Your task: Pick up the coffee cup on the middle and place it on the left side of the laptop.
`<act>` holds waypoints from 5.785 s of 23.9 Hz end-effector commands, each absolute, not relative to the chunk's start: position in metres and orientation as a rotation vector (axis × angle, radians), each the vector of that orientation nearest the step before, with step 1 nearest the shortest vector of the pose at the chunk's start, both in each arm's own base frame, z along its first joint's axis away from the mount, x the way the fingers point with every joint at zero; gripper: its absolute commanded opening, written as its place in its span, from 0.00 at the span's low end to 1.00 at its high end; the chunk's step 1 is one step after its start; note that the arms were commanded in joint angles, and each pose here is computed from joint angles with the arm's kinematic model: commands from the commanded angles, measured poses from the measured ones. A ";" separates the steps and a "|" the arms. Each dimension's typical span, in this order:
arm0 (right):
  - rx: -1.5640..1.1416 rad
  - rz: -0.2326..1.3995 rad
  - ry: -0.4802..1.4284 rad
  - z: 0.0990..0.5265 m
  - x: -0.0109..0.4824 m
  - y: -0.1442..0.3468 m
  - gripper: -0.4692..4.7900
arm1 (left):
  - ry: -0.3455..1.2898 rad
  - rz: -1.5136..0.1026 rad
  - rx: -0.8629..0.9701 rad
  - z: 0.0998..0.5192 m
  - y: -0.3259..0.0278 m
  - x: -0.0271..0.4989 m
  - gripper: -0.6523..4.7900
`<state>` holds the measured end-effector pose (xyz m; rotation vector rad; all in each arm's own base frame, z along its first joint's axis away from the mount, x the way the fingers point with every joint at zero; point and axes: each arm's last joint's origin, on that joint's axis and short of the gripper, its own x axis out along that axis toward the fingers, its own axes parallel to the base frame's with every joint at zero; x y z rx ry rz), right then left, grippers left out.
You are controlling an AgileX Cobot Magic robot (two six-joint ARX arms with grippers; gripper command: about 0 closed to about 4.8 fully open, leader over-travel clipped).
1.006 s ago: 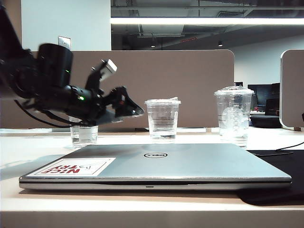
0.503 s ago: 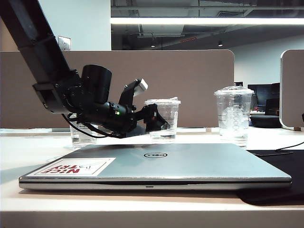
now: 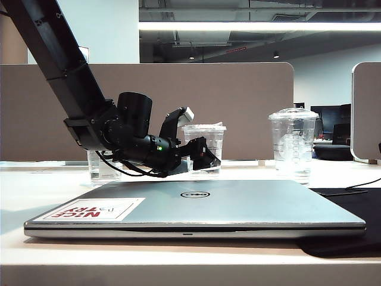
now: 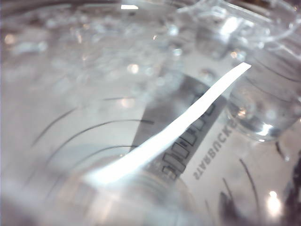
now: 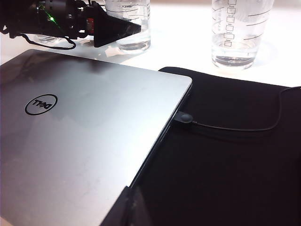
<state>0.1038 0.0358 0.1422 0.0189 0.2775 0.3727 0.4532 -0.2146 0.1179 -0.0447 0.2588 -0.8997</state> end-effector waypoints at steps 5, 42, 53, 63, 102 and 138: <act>0.019 0.374 0.269 0.142 0.104 0.036 0.08 | 0.233 -0.907 -0.039 0.121 -0.219 0.455 1.00; 0.019 0.374 0.269 0.142 0.104 0.036 0.08 | 0.025 -1.123 -0.025 0.243 -0.191 0.432 0.71; 0.019 0.374 0.269 0.142 0.104 0.036 0.08 | 0.019 -0.905 0.061 0.261 -0.109 0.344 0.71; 0.019 0.374 0.269 0.142 0.104 0.036 0.08 | 0.055 -0.610 -0.002 0.208 -0.025 0.251 0.71; 0.003 0.493 0.272 0.142 0.099 0.048 0.08 | 0.119 -0.556 -0.068 0.110 -0.015 0.226 1.00; 0.048 0.276 0.057 0.160 0.098 0.023 0.08 | -0.047 -0.555 -0.107 0.165 -0.009 0.148 0.11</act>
